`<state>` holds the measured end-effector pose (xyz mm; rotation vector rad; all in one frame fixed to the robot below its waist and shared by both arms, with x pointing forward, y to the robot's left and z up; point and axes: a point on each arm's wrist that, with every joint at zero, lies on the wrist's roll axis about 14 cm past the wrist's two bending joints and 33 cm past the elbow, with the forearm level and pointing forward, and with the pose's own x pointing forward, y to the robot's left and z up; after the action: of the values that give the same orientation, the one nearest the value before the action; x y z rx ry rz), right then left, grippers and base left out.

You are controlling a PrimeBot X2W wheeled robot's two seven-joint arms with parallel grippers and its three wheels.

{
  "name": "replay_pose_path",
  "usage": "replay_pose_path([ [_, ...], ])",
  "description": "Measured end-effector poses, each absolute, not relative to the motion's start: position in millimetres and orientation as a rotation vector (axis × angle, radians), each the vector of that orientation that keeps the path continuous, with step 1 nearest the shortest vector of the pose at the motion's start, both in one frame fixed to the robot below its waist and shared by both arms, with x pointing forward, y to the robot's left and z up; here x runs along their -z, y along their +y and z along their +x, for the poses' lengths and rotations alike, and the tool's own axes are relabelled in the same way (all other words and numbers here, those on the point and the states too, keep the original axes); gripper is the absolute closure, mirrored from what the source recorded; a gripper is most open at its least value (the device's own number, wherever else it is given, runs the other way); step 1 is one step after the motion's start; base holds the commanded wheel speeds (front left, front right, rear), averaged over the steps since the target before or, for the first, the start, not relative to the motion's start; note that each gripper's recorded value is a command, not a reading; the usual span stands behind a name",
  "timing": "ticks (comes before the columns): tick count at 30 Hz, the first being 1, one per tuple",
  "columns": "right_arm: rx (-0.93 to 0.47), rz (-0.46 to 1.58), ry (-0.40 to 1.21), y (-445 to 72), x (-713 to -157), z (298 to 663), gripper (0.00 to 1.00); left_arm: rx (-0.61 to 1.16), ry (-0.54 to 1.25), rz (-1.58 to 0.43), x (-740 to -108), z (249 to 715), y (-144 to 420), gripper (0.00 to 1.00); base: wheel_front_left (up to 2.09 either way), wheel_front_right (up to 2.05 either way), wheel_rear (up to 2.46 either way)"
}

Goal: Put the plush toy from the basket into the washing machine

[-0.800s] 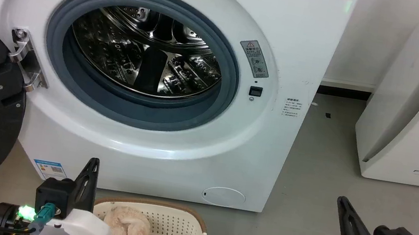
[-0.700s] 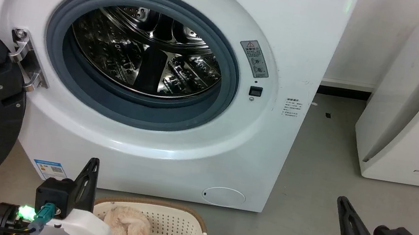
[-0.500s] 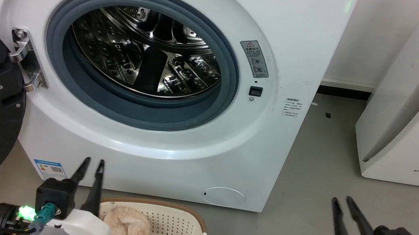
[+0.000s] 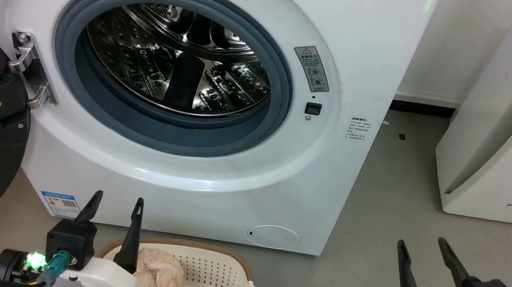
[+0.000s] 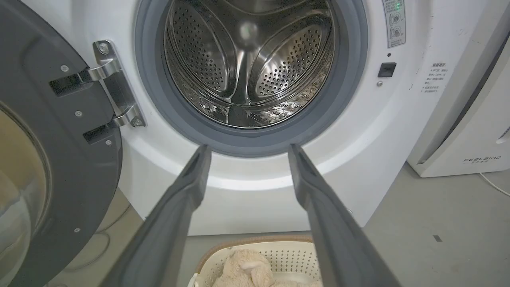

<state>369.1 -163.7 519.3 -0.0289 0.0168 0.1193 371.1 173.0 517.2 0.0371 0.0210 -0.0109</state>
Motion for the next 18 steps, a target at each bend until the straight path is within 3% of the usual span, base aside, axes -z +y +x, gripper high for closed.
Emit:
replay_pose_path([
  [18, -0.087, -0.008, 0.017, -174.7, -511.4, 375.7, 0.0, 0.061, 0.104, 0.018, -482.6, 381.8, 158.3, 0.0, 0.0, 0.0, 0.0],
])
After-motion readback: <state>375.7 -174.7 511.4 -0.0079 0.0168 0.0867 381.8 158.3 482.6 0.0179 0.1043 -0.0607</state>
